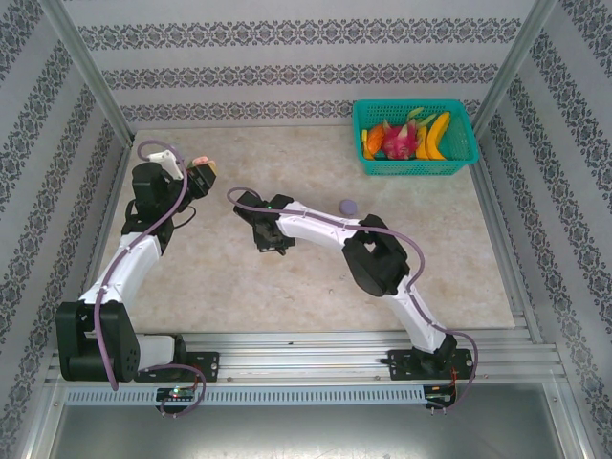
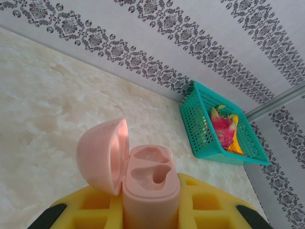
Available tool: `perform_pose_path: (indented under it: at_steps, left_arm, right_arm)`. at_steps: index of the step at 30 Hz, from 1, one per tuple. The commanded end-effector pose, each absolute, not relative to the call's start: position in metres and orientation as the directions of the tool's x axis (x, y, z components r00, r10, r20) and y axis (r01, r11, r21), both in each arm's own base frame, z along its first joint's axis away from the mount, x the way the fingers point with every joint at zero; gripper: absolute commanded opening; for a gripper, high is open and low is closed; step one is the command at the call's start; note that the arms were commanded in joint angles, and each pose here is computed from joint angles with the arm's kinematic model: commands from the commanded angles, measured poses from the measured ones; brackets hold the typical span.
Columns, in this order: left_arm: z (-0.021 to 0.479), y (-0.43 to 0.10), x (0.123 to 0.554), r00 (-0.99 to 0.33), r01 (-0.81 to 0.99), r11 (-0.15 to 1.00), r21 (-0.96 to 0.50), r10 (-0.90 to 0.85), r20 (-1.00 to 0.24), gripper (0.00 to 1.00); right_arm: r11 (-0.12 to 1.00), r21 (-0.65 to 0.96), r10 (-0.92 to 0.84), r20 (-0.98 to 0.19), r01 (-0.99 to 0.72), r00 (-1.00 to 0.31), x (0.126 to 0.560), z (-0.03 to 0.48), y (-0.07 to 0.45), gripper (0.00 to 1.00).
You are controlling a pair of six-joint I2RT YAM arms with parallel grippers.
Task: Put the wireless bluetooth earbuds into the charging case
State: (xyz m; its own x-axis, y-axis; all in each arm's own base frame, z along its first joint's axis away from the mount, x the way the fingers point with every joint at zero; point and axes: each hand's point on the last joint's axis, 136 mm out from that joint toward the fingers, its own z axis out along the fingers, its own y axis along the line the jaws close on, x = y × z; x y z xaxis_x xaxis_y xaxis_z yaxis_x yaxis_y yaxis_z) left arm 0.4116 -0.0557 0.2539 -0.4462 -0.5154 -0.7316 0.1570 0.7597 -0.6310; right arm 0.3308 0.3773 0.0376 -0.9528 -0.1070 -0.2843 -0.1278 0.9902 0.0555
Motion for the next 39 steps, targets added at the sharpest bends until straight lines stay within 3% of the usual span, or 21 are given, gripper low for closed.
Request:
perform_pose_path:
  at_steps: [1, 13, 25, 32, 39]
  left_arm:
    - [0.263, -0.056, 0.405, -0.422, 0.194, 0.756, -0.625, -0.511, -0.749, 0.0]
    - [0.269, -0.084, 0.366, -0.44, 0.366, 0.707, -0.605, -0.442, -0.782, 0.0]
    - [0.247, -0.183, 0.342, -0.558, 0.606, 0.555, -0.57, -0.214, -0.802, 0.0]
    - [0.24, -0.231, 0.334, -0.47, 0.741, 0.515, -0.43, -0.06, -0.881, 0.0]
    - [0.243, -0.261, 0.327, -0.259, 0.855, 0.475, -0.207, 0.046, -0.965, 0.0]
  right_arm:
    - [0.986, 0.09, -0.094, -0.378, -0.138, -0.921, 0.342, 0.071, 0.372, 0.2]
    - [0.982, 0.141, -0.046, -0.484, -0.129, -0.874, 0.349, 0.107, 0.321, 0.2]
    - [0.968, 0.194, 0.0, -0.631, -0.158, -0.776, 0.367, 0.188, 0.266, 0.21]
    - [0.95, 0.241, 0.033, -0.706, -0.197, -0.708, 0.372, 0.239, 0.244, 0.21]
    - [0.92, 0.295, 0.058, -0.755, -0.259, -0.653, 0.372, 0.27, 0.241, 0.21]
